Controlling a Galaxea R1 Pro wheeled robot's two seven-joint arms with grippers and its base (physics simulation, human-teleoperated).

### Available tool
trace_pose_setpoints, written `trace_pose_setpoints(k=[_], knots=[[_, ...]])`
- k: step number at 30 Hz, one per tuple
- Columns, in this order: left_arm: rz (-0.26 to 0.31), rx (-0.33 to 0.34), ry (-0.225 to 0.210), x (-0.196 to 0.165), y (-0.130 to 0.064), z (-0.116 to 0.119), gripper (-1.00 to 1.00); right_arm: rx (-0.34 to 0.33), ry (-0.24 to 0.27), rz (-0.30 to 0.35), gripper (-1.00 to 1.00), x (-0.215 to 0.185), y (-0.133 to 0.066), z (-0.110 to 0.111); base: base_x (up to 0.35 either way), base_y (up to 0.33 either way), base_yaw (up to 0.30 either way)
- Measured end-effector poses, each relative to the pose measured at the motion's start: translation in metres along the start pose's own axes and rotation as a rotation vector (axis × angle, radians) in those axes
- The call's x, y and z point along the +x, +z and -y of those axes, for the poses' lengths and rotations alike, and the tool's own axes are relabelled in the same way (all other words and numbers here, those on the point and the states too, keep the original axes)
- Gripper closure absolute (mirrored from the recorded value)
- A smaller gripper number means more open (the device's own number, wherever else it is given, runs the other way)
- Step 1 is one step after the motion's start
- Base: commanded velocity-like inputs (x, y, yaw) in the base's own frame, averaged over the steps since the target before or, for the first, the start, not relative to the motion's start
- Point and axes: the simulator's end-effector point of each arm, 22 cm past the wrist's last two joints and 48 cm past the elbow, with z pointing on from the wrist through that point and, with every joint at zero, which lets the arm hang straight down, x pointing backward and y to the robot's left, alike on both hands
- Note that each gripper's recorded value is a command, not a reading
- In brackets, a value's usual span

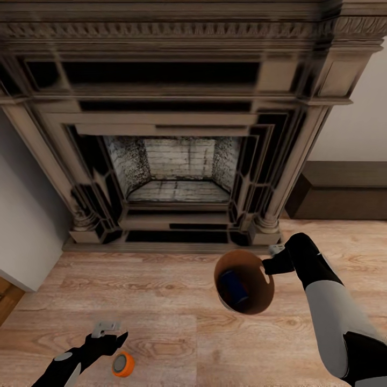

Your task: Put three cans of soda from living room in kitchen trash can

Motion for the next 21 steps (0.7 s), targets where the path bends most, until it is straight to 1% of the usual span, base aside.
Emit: trace_pose_setpoints(k=[4, 6, 7, 8, 9, 12, 17, 19, 21], knots=[[-0.005, 0.002, -0.004, 0.013, 0.009, 0.001, -1.00, -0.017, -0.004, 0.008, 1.00, -0.001, 0.011, -0.010, 0.000, 0.000, 0.000], [0.024, 0.002, 0.005, 0.011, 0.013, 0.000, -1.00, -0.019, -0.007, 0.007, 1.00, -0.001, 0.017, -0.012, 0.000, 0.000, 0.000], [0.059, 0.001, 0.017, 0.005, 0.014, 0.000, -1.00, -0.018, -0.011, 0.007, 1.00, 0.000, 0.020, -0.013, 0.000, 0.000, 0.000], [0.079, 0.001, 0.023, 0.003, 0.016, -0.001, -1.00, -0.018, -0.013, 0.005, 1.00, 0.001, 0.023, -0.014, 0.000, 0.000, 0.000], [0.114, 0.002, 0.035, -0.002, 0.017, -0.001, -1.00, -0.016, -0.021, 0.002, 1.00, 0.002, 0.026, -0.015, 0.000, 0.000, 0.000], [0.165, 0.002, 0.053, -0.007, 0.021, -0.001, -1.00, -0.012, -0.036, -0.006, 1.00, 0.005, 0.035, -0.017, 0.000, 0.000, 0.000], [0.196, 0.002, 0.065, -0.003, 0.029, -0.002, -1.00, -0.012, -0.041, -0.015, 1.00, 0.011, 0.050, -0.017, 0.000, 0.000, 0.000], [0.190, 0.001, 0.064, 0.005, 0.033, -0.004, -1.00, -0.012, -0.042, -0.017, 1.00, 0.013, 0.056, -0.017, 0.000, 0.000, 0.000], [0.168, -0.002, 0.058, 0.020, 0.037, -0.007, -1.00, -0.014, -0.043, -0.020, 1.00, 0.015, 0.062, -0.017, 0.000, 0.000, 0.000]])
